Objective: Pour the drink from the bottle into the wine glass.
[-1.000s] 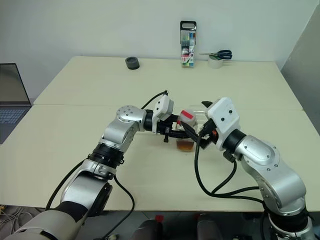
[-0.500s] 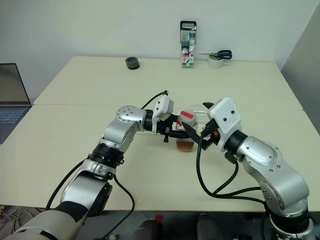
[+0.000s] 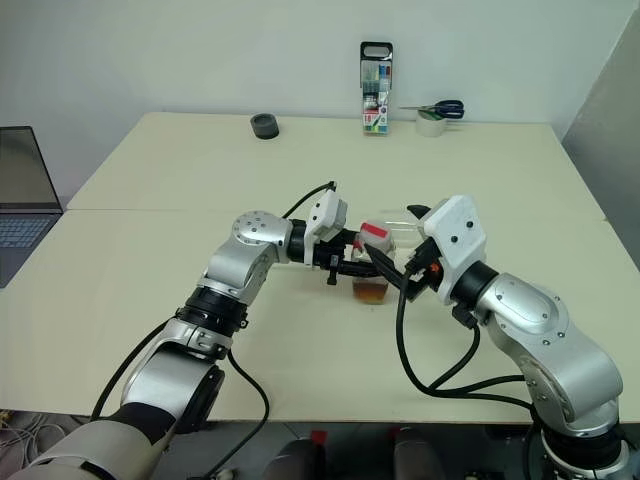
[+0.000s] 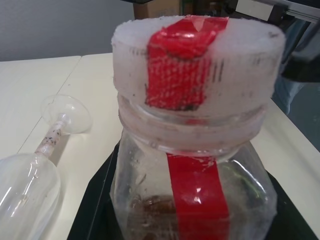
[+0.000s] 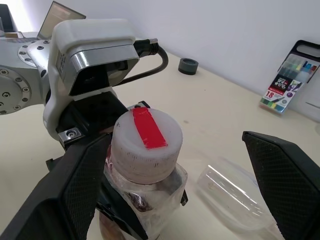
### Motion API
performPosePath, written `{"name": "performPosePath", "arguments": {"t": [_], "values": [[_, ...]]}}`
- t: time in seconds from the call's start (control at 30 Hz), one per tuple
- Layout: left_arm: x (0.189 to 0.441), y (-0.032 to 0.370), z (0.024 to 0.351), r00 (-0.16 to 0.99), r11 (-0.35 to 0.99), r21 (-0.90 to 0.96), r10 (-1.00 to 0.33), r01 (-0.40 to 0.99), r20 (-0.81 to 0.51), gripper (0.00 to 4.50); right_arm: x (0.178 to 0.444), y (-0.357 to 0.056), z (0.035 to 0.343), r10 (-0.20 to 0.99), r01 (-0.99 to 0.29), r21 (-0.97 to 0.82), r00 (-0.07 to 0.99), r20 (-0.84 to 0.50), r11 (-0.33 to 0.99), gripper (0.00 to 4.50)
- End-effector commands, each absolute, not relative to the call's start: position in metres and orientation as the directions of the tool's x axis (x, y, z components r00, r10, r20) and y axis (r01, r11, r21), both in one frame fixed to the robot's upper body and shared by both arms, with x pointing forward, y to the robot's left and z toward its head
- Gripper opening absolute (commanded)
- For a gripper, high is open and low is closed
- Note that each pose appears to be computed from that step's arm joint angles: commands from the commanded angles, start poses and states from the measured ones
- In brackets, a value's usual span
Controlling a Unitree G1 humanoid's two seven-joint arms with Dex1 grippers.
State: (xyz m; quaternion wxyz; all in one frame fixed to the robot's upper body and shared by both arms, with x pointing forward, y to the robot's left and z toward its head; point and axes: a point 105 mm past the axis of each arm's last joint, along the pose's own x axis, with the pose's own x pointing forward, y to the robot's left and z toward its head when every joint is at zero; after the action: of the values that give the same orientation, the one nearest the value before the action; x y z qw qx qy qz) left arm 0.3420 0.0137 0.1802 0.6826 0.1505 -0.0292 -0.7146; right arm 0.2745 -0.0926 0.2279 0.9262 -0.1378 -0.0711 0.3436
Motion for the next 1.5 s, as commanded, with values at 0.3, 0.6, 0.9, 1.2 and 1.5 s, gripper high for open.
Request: {"name": "performPosePath", "arguments": {"t": [0.3, 0.6, 0.9, 1.2, 1.5], "values": [[0.3391, 0.0133, 0.193, -0.03, -0.07, 0.292, -0.99, 0.954, -0.139, 1.76, 0.2657, -0.0925, 0.2394, 0.669, -0.613, -0.326, 0.738, 0.088, 0.719, 4.5], [0.3389, 0.0129, 0.1932, -0.032, -0.071, 0.292, -0.99, 0.954, -0.138, 1.76, 0.2701, -0.0936, 0.2428, 0.651, -0.591, -0.335, 0.752, 0.099, 0.733, 4.5], [0.3389, 0.0125, 0.1937, -0.032, -0.071, 0.292, -0.99, 0.954, -0.137, 1.76, 0.2725, -0.0987, 0.2407, 0.629, -0.569, -0.349, 0.773, 0.085, 0.745, 4.5], [0.3389, 0.0127, 0.1937, -0.032, -0.071, 0.292, -0.99, 0.954, -0.138, 1.76, 0.2721, -0.1011, 0.2393, 0.625, -0.565, -0.35, 0.777, 0.08, 0.747, 4.5], [0.3387, 0.0123, 0.1934, -0.032, -0.071, 0.289, -0.99, 0.955, -0.137, 1.76, 0.2668, -0.0974, 0.24, 0.652, -0.594, -0.34, 0.753, 0.083, 0.729, 4.5]]}}
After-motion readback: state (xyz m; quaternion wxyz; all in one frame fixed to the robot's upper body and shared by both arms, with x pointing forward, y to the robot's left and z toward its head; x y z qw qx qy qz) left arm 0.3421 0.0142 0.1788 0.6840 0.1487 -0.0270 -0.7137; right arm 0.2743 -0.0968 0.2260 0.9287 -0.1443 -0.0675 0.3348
